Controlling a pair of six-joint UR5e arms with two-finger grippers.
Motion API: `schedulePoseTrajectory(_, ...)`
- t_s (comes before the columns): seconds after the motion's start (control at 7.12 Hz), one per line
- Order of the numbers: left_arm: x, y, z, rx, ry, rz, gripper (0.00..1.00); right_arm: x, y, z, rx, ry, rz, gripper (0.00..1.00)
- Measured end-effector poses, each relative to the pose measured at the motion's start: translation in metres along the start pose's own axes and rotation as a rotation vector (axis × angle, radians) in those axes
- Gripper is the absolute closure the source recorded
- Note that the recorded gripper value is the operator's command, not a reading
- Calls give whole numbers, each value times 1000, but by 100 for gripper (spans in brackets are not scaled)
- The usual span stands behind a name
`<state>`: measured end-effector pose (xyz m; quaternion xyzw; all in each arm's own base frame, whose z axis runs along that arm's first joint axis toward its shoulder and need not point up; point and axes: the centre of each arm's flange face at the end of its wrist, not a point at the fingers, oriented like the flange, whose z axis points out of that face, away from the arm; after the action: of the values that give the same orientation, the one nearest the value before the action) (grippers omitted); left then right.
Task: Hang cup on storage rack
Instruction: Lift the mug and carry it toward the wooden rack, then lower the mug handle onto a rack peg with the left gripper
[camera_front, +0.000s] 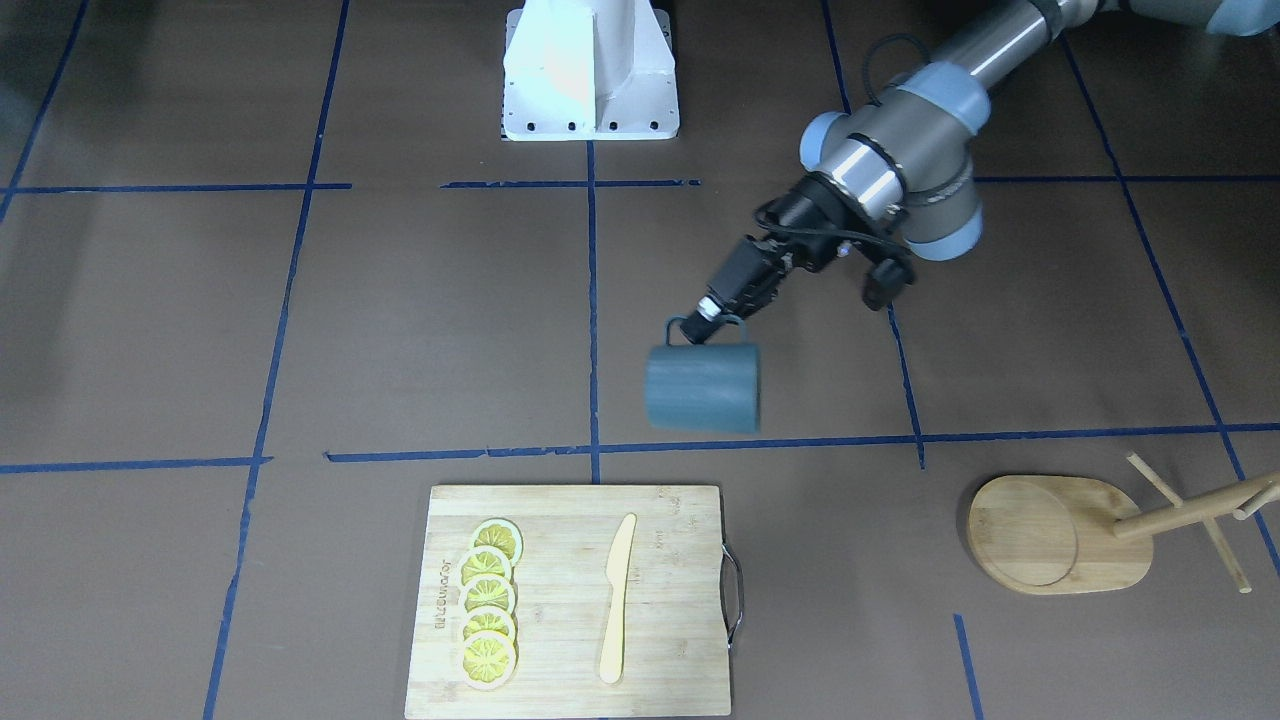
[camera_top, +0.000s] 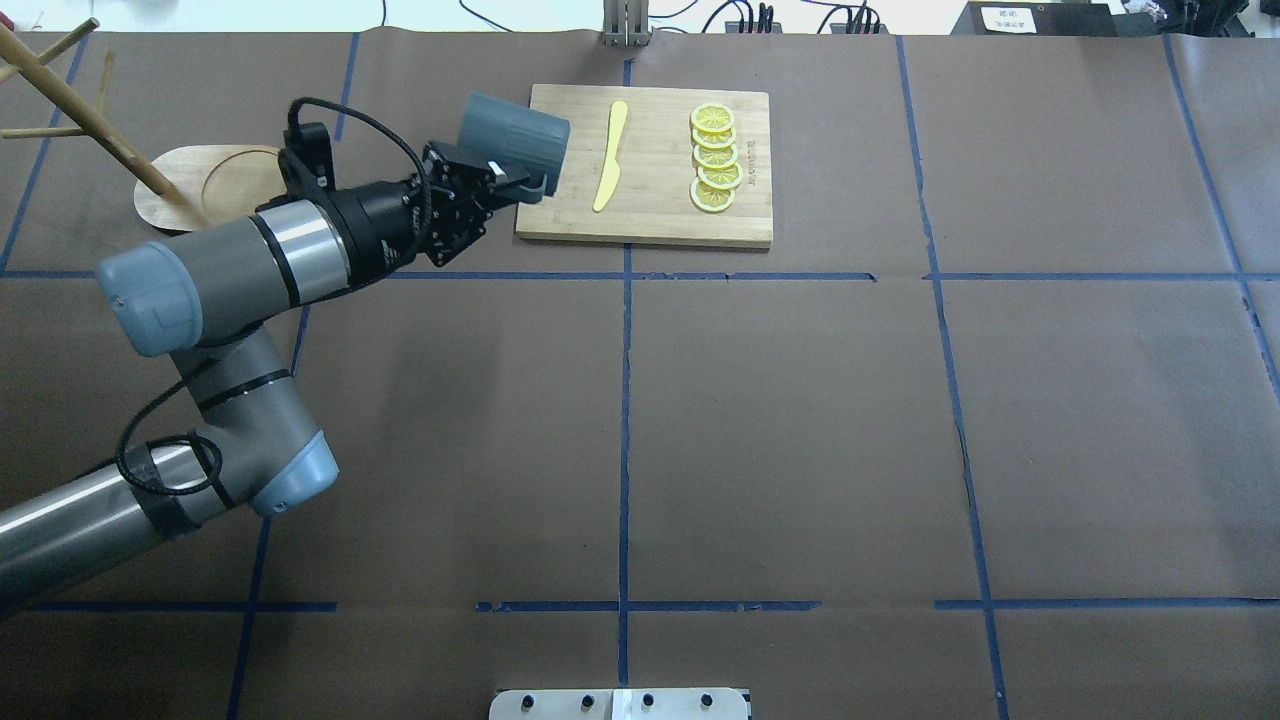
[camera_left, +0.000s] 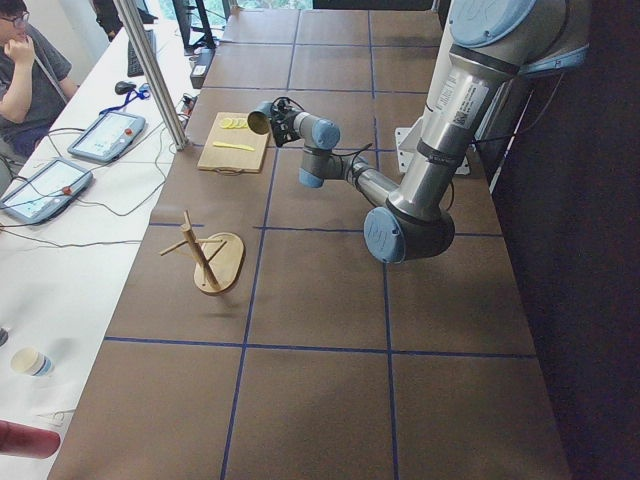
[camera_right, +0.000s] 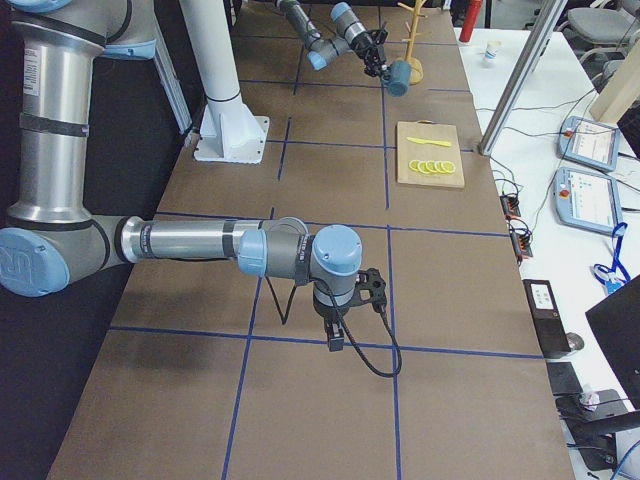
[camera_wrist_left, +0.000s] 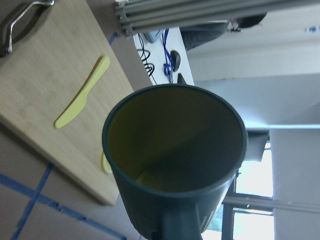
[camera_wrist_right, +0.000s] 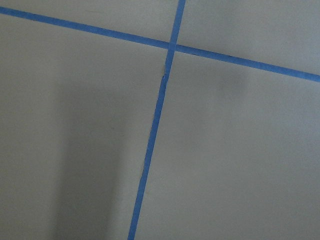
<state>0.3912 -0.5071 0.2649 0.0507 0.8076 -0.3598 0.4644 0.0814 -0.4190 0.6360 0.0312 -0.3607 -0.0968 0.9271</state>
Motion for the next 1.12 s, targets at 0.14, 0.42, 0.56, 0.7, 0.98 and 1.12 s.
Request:
schedulePoseTrajectory(0.14, 23, -36, -10, 72, 48, -95, 100, 0, 0, 0, 1, 0, -1, 0)
schedulePoseTrajectory(0.42, 48, -104, -39, 190, 108, -268, 100, -1, -2, -2, 4, 1, -3, 0)
schedulePoseTrajectory(0.56, 53, -134, -56, 239, 130, -345, 100, -2, -3, -3, 6, 2, -6, 0)
schedulePoseTrajectory(0.7, 52, -160, -71, 284, 145, -420, 100, -2, -4, -3, 8, 2, -7, 0)
schedulePoseTrajectory(0.98, 45, -202, -96, 359, 163, -526, 100, -3, -5, -4, 9, 3, -8, 0)
schedulePoseTrajectory(1.12, 39, -215, -107, 382, 168, -552, 100, -3, -5, -4, 9, 3, -9, 0)
